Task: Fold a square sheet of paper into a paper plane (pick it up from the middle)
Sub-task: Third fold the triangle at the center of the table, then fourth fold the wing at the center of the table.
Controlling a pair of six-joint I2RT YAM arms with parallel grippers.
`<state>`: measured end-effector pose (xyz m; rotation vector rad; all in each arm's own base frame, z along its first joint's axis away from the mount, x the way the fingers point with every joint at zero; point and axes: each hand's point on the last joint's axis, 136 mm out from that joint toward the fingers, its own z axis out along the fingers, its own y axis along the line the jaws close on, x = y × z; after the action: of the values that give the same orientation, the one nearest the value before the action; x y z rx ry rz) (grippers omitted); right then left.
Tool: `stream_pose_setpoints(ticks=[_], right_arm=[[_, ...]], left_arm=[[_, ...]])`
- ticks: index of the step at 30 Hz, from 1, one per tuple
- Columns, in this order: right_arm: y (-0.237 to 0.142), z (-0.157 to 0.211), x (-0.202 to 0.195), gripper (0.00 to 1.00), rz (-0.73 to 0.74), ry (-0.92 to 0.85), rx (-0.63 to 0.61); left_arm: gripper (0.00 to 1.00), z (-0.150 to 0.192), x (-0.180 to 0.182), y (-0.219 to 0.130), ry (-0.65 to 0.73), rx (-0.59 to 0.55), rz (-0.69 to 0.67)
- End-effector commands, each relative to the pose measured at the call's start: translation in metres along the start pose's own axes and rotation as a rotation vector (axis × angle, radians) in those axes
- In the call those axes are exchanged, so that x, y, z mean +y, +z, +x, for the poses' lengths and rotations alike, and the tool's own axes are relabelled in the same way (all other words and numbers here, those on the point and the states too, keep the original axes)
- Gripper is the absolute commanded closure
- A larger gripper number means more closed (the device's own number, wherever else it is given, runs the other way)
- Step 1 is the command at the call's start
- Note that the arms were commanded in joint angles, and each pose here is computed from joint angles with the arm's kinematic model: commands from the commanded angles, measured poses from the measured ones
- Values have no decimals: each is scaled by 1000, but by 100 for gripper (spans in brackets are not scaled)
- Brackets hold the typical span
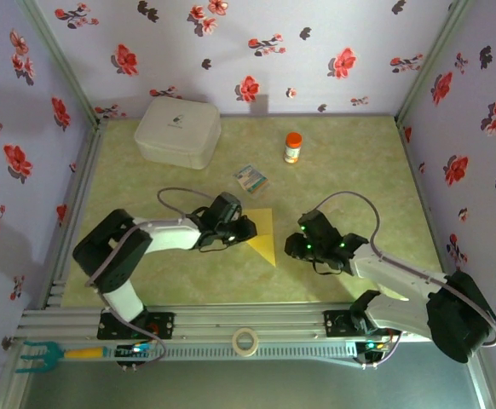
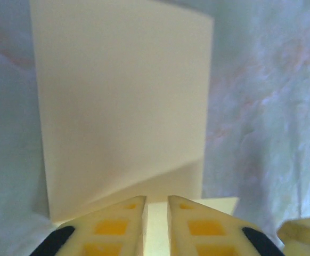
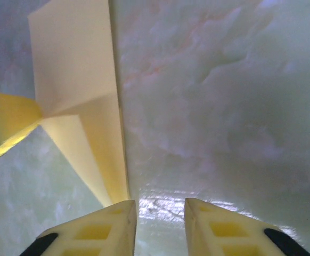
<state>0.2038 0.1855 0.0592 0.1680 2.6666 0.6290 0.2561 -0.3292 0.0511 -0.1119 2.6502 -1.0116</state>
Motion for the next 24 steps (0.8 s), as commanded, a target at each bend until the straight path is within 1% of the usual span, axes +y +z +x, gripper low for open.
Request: stream_pose_setpoints(ticks=[1,3,6,8,11,15,17,19,24], right_arm=[[-2,-21,1,63,7,10,-100],[-2,-23,6,59,-20,18,-112],[0,-24,9,55,-36,18,-118],[1,-25,10,54,-41,15,-116],[6,-25,15,54,-65,11,-107],[15,-23,23,55,-86,7,-70],[20,-21,26,55,-93,-1,-43],[25,-19,29,56,-99,-7,-16],[37,-16,36,58,-111,-30,39]], left_arm=[[69,-16,-1,-23,75,-111,-19],[58,-25,2,-38,105,-164,-34],[48,-36,11,-57,120,-231,-42],[45,-40,16,-67,123,-259,-40],[44,-44,25,-75,122,-276,-49],[45,-42,38,-75,84,-271,-66],[44,-42,36,-73,71,-267,-35],[42,-40,34,-70,48,-242,9],[41,-35,33,-59,15,-179,57]])
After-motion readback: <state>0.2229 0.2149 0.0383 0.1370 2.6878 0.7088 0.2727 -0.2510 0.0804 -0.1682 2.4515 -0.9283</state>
